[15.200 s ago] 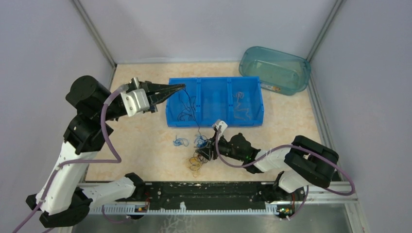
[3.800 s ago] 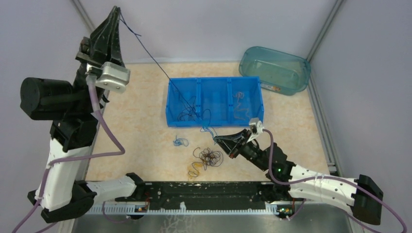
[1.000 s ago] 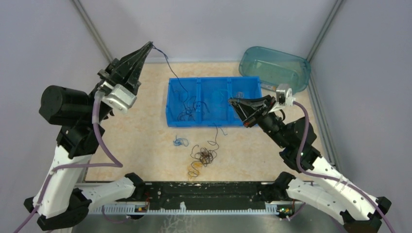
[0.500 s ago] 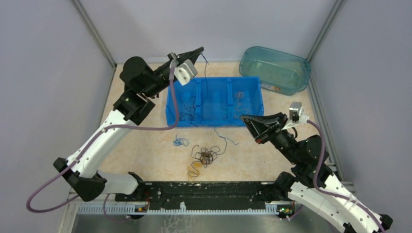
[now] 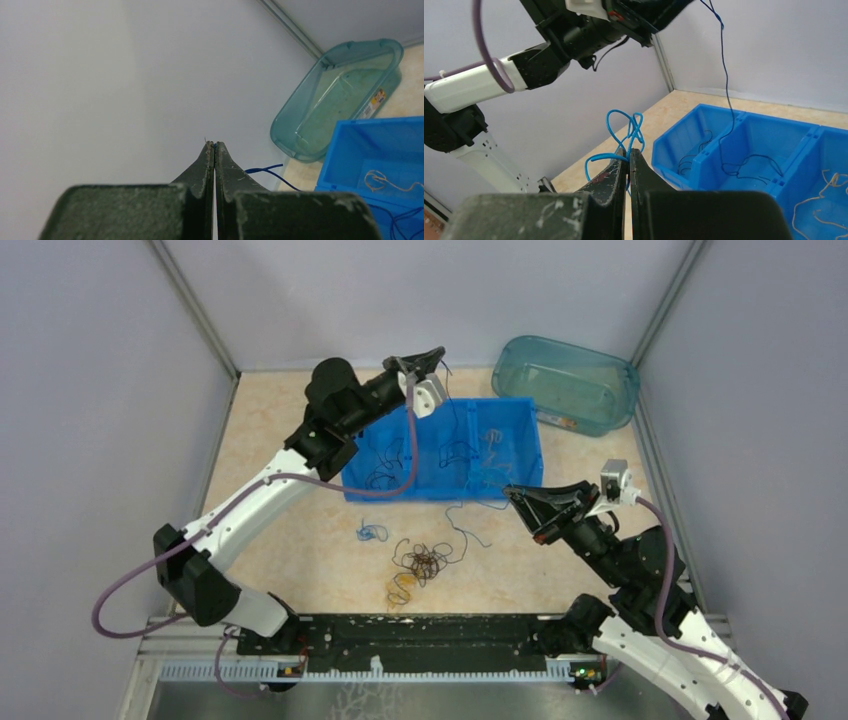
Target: Untangle the cables
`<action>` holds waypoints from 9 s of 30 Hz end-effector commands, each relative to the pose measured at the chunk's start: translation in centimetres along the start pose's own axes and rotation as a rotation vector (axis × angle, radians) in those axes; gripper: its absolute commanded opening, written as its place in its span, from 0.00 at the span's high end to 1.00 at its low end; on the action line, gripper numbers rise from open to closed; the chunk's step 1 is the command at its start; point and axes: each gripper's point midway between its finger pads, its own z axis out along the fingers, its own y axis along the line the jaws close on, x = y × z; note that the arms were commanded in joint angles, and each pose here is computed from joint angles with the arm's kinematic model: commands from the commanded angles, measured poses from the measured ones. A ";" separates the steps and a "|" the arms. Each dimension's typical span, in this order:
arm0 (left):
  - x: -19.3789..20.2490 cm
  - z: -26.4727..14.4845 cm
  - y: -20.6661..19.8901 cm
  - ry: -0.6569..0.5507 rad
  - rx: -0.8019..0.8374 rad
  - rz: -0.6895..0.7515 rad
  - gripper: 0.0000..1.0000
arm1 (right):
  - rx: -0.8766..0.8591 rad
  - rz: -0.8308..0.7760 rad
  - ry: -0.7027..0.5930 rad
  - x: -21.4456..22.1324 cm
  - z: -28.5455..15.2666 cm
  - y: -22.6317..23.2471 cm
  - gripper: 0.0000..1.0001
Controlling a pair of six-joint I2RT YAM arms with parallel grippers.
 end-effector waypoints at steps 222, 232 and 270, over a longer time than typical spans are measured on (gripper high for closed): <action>12.3 -22.4 4.4 0.730 -0.165 -0.755 0.00 | -0.277 -0.328 0.943 40.5 16.3 -1.5 0.41; 12.0 -22.3 4.9 0.717 -0.172 -0.746 0.00 | -0.297 -0.332 0.849 36.4 17.2 0.3 0.99; 12.0 -22.5 5.7 0.708 -0.233 -0.725 0.00 | 0.542 -0.365 0.420 11.7 17.3 -17.6 0.01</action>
